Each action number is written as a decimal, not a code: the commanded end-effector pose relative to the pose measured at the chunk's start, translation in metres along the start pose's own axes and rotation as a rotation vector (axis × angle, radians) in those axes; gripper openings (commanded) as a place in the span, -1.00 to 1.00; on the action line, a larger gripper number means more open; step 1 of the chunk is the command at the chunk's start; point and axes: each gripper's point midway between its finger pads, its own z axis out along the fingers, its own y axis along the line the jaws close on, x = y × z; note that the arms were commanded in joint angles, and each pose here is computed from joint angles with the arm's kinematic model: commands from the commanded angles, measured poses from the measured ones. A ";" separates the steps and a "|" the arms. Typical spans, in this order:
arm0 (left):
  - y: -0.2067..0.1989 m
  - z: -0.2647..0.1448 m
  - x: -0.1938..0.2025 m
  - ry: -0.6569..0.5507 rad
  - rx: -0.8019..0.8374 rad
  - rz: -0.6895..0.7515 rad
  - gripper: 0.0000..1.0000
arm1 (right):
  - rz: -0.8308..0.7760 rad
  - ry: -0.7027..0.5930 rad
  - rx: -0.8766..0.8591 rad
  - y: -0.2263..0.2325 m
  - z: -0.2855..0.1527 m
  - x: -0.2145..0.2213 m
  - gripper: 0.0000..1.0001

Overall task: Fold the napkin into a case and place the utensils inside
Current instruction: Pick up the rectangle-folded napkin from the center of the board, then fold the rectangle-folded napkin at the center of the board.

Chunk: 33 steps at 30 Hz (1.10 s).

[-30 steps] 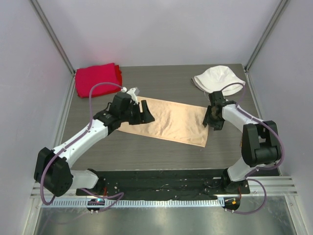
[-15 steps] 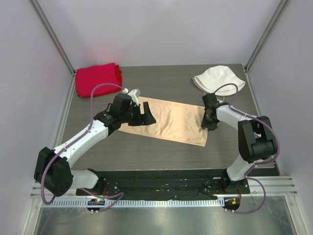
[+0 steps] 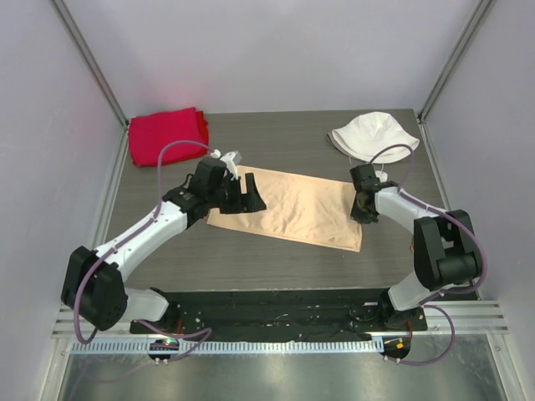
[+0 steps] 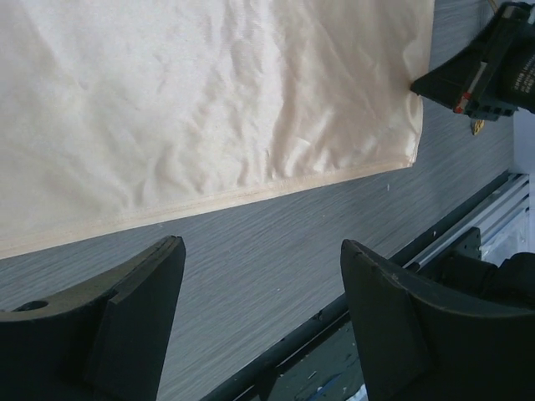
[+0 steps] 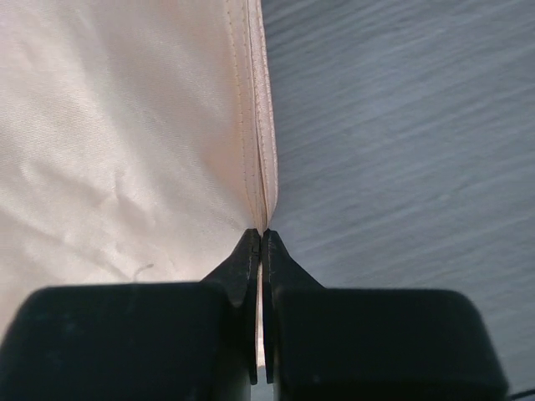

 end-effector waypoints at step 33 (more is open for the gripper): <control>-0.028 0.143 -0.046 0.046 0.077 -0.344 0.15 | -0.111 -0.267 -0.422 0.138 -0.157 -0.102 -0.98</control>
